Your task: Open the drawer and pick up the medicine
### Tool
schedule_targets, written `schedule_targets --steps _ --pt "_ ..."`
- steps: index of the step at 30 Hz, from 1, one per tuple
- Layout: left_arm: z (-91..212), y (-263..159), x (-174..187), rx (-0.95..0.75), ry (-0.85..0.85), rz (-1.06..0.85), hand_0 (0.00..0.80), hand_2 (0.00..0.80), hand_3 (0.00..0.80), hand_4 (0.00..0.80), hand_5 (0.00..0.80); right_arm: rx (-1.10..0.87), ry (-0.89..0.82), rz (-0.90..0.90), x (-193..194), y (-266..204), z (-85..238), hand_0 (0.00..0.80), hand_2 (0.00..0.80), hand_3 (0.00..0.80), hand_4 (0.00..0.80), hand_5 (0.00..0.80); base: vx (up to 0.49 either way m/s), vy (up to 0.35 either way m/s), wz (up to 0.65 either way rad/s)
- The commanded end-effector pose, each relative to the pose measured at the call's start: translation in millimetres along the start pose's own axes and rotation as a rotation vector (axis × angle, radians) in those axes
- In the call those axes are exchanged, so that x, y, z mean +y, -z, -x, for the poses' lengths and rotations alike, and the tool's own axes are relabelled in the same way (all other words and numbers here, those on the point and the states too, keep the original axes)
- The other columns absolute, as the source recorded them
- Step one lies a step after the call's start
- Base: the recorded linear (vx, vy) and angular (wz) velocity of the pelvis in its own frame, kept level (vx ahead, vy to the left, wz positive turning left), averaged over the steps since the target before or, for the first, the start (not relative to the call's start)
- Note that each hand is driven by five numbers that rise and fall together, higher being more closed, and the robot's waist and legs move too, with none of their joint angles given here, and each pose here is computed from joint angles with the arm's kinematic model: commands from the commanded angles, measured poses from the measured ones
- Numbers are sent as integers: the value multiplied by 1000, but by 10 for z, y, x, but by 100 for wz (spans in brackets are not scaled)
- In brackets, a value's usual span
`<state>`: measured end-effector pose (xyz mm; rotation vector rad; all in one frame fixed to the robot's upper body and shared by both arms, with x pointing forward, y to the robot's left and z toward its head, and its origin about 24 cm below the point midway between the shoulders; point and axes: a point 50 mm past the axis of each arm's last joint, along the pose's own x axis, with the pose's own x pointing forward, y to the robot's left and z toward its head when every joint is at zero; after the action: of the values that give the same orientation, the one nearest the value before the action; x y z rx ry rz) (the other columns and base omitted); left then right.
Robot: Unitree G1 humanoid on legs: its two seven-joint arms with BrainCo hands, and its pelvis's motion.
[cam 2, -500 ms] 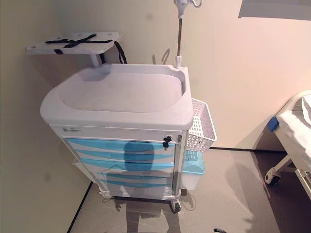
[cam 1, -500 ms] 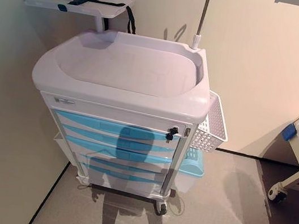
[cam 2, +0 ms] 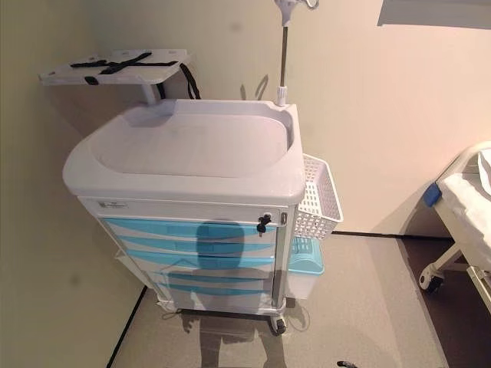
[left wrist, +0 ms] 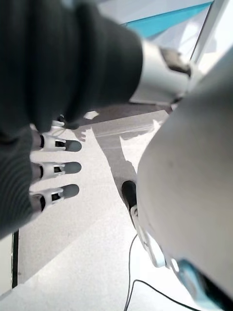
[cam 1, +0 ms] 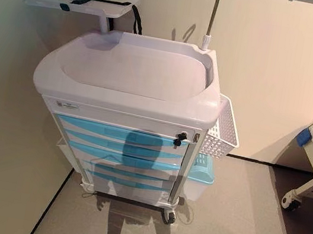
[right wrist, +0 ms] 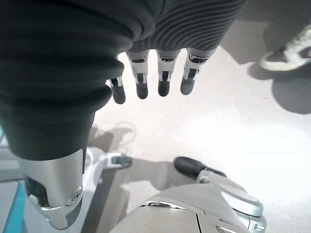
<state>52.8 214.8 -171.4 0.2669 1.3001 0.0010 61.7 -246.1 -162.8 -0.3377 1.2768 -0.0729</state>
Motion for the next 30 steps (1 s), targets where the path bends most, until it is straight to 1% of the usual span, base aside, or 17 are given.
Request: schedule_targets --steps 1,4,8,11,12,13,15,16,17,18,22,24,26,27,28,29,30 --pt "-32 -188 73 -36 -32 95 0 0 0 0 0 -53 -9 18 58 -270 -44 0 0 0 0 0 0 0 0" --pt "-32 -194 99 -38 -40 111 0 0 0 0 0 -55 -7 17 50 -277 -45 0 0 0 0 0 0 0 0" --pt "-35 -268 144 -65 -58 87 0 0 0 0 0 -62 0 24 29 -301 -47 0 0 0 0 0 0 0 0" --pt "-34 -402 201 -120 -83 82 0 0 0 0 0 -82 14 26 -15 -366 -51 0 0 0 0 0 -34 1 1" --pt "-30 -506 244 -159 -94 97 0 0 0 0 0 -91 23 31 -43 -399 -53 0 0 0 0 0 -56 -2 4" --pt "-30 -506 244 -159 -94 97 0 0 0 0 0 -91 23 31 -43 -400 -53 0 0 0 0 0 -51 -5 8" --pt "-18 -638 285 -214 -101 133 0 0 0 0 0 -113 32 42 -74 -466 -54 0 0 0 0 0 -67 5 15" --pt "3 -771 316 -274 -107 167 0 0 0 0 0 -132 43 44 -103 -528 -55 0 0 0 0 0 -178 5 18" --pt "67 -1021 382 -392 -118 245 0 0 0 0 0 -171 59 42 -154 -645 -51 0 0 0 0 0 -157 3 11" --pt "67 -1021 382 -392 -118 245 0 0 0 0 0 -171 59 42 -153 -645 -51 0 0 0 0 0 -169 -3 8" --pt "294 -1477 461 -641 -89 356 0 0 0 0 0 -234 83 57 -250 -819 -34 0 0 0 0 0 -127 0 23" --pt "384 -1616 504 -719 -80 389 0 0 0 0 0 -259 96 69 -304 -900 -24 0 0 0 0 0 -135 -8 29" --pt "590 -1906 518 -868 -44 410 0 0 0 0 0 -285 122 95 -387 -1025 -11 0 0 0 0 0 -159 1 32" --pt "591 -1906 518 -868 -44 411 0 0 0 0 0 -286 122 95 -387 -1026 -11 0 0 0 0 0 -138 4 27" --pt "705 -2046 514 -940 -12 429 0 0 0 0 0 -307 143 96 -450 -1121 3 0 0 0 0 0 -60 -1 20" --pt "705 -2046 514 -940 -12 429 0 0 0 0 0 -307 143 96 -450 -1121 3 0 0 0 0 0 -82 4 24" --pt "777 -2124 513 -984 5 444 0 0 0 0 0 -319 149 94 -471 -1168 11 0 0 0 0 0 -46 4 14"
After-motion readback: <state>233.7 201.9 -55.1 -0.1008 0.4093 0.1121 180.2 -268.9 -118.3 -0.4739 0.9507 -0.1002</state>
